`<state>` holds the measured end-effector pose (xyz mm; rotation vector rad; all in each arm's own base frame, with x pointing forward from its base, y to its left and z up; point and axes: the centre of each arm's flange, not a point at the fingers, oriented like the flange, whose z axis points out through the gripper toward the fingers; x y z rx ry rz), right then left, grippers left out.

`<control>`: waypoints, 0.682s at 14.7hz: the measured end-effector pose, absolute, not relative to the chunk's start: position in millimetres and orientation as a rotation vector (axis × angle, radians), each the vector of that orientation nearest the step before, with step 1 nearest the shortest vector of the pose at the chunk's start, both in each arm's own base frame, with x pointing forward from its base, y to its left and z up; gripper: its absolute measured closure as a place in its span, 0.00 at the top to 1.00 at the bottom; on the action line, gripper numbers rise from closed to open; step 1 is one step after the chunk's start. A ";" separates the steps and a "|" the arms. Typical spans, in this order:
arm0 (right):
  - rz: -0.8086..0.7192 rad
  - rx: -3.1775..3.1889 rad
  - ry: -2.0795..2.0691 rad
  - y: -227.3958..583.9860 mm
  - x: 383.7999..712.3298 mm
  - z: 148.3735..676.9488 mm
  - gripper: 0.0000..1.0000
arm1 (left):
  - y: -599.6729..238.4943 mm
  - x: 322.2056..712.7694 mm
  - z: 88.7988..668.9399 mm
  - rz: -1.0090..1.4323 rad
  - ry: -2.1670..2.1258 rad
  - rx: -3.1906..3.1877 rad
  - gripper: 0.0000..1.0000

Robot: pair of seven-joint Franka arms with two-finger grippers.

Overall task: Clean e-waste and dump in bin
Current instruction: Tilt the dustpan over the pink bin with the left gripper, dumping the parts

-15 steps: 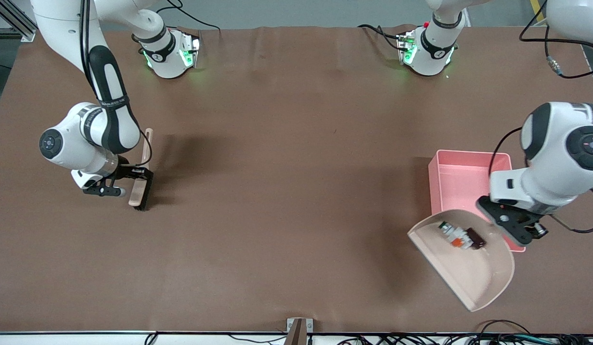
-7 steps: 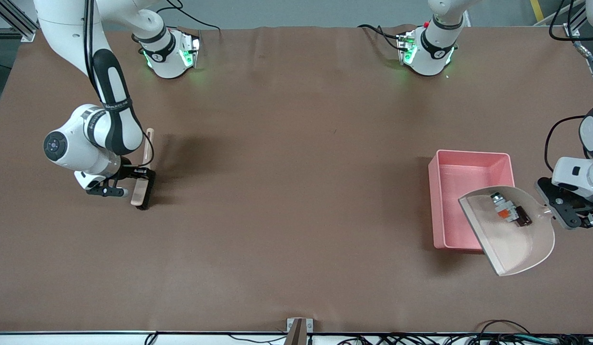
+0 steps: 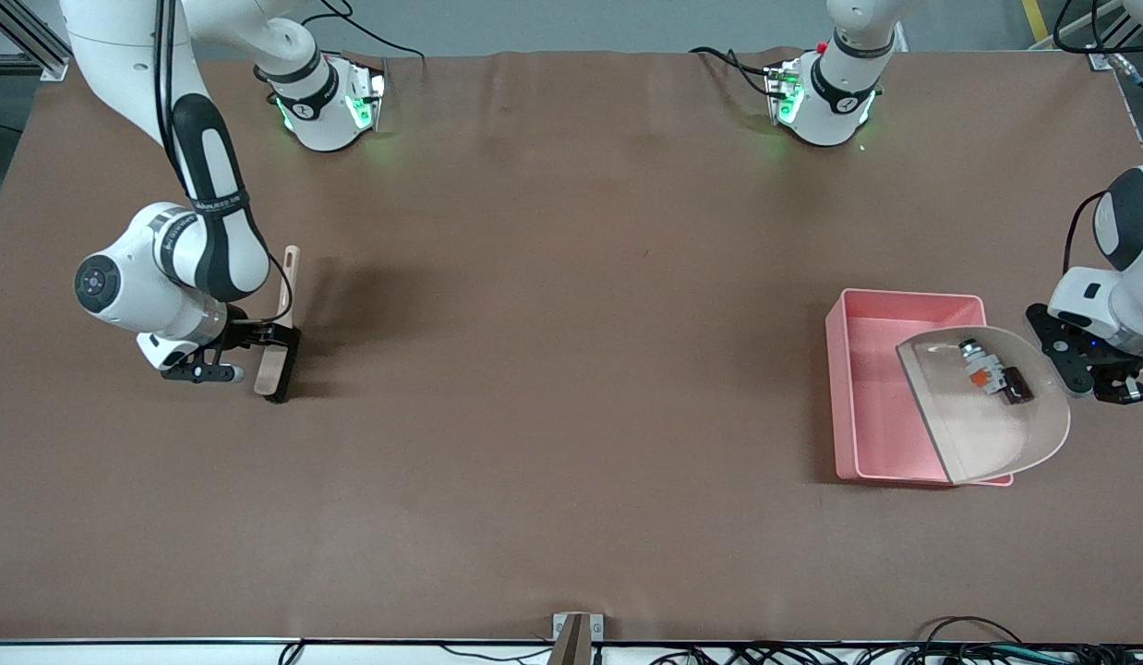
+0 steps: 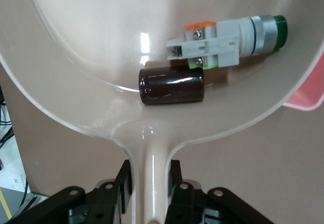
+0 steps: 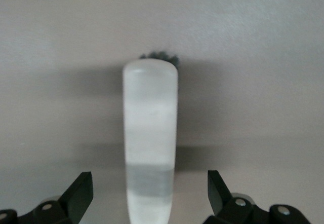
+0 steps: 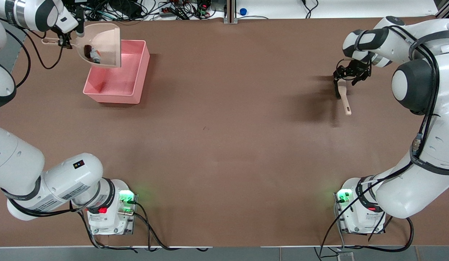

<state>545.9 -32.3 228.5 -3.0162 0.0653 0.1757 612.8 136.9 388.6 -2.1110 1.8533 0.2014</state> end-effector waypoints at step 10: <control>-0.068 -3.053 -0.142 -60.7 592.8 370.0 1.00 | 143.3 611.2 332.5 0.434 1.842 -1.897 0.33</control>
